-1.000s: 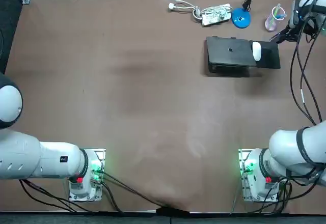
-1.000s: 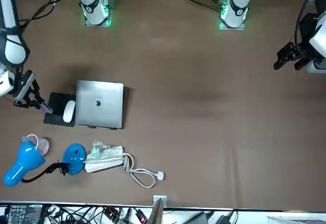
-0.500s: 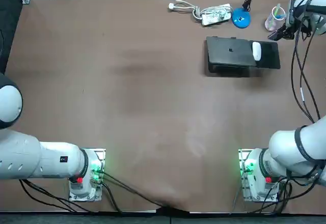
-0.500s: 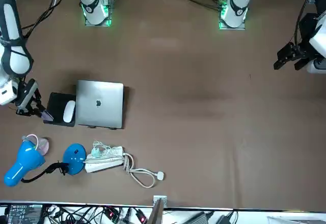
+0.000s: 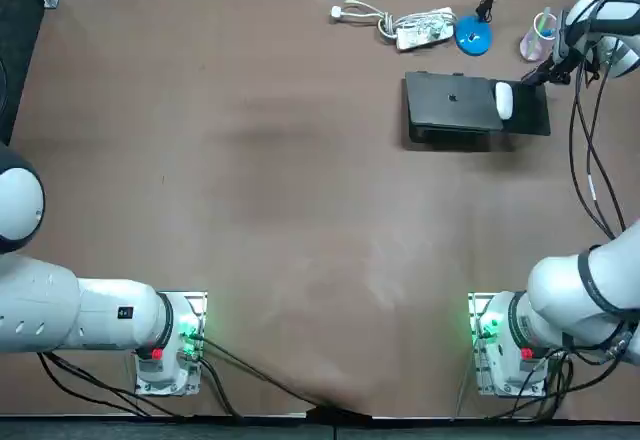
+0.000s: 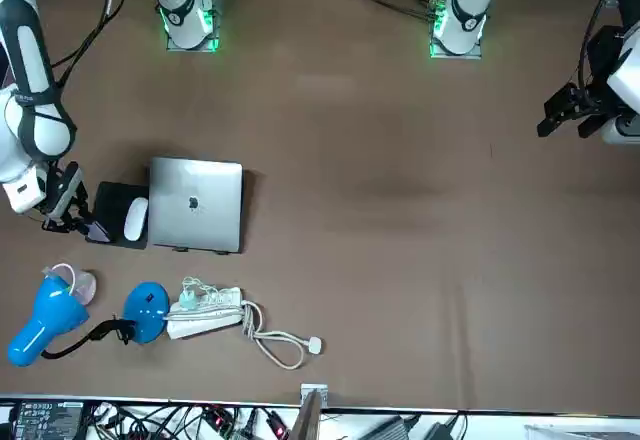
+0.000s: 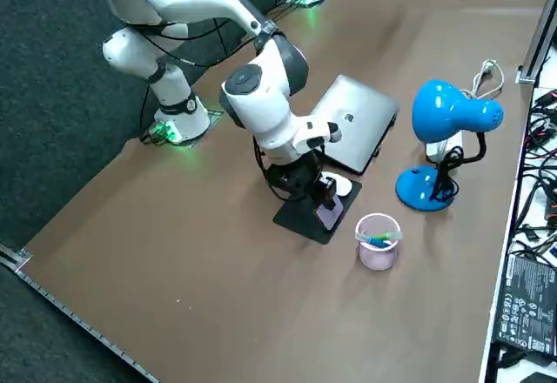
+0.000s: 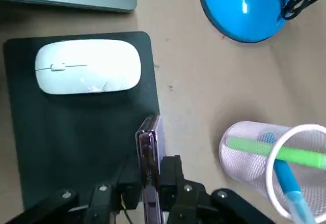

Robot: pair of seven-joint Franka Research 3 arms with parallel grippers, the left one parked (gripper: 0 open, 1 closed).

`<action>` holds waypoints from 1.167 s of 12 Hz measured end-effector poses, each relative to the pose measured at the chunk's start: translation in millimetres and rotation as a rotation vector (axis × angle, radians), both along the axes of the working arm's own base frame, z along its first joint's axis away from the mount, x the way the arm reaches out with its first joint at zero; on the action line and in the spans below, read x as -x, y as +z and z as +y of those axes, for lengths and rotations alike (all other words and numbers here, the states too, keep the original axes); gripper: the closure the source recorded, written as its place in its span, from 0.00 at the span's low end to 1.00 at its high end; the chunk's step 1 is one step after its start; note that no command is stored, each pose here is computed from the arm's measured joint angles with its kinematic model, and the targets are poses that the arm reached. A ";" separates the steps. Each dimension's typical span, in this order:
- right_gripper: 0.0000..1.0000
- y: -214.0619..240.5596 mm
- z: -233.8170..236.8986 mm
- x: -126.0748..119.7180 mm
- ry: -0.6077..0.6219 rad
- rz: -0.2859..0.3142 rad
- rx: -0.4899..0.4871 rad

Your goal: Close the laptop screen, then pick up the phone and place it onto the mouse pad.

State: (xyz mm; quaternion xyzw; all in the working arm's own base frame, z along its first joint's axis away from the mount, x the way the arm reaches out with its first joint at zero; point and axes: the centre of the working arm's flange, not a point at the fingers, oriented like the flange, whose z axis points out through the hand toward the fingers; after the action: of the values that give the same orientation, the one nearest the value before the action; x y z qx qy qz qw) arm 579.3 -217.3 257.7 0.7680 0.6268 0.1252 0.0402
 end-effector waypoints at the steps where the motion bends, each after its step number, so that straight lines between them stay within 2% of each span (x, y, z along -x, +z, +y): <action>1: 0.78 -2.0 2.0 -1.3 0.002 -0.004 0.004; 11: 0.78 -13.0 8.2 -1.7 0.012 -0.004 0.011; 12: 0.73 -14.6 8.7 -0.5 0.012 0.000 0.010; 14: 0.52 -20.9 10.3 4.4 0.013 0.014 0.005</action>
State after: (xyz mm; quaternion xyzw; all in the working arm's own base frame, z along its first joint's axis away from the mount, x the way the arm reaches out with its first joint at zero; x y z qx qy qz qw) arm 574.8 -207.0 236.8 0.7646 0.6324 0.1185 0.0369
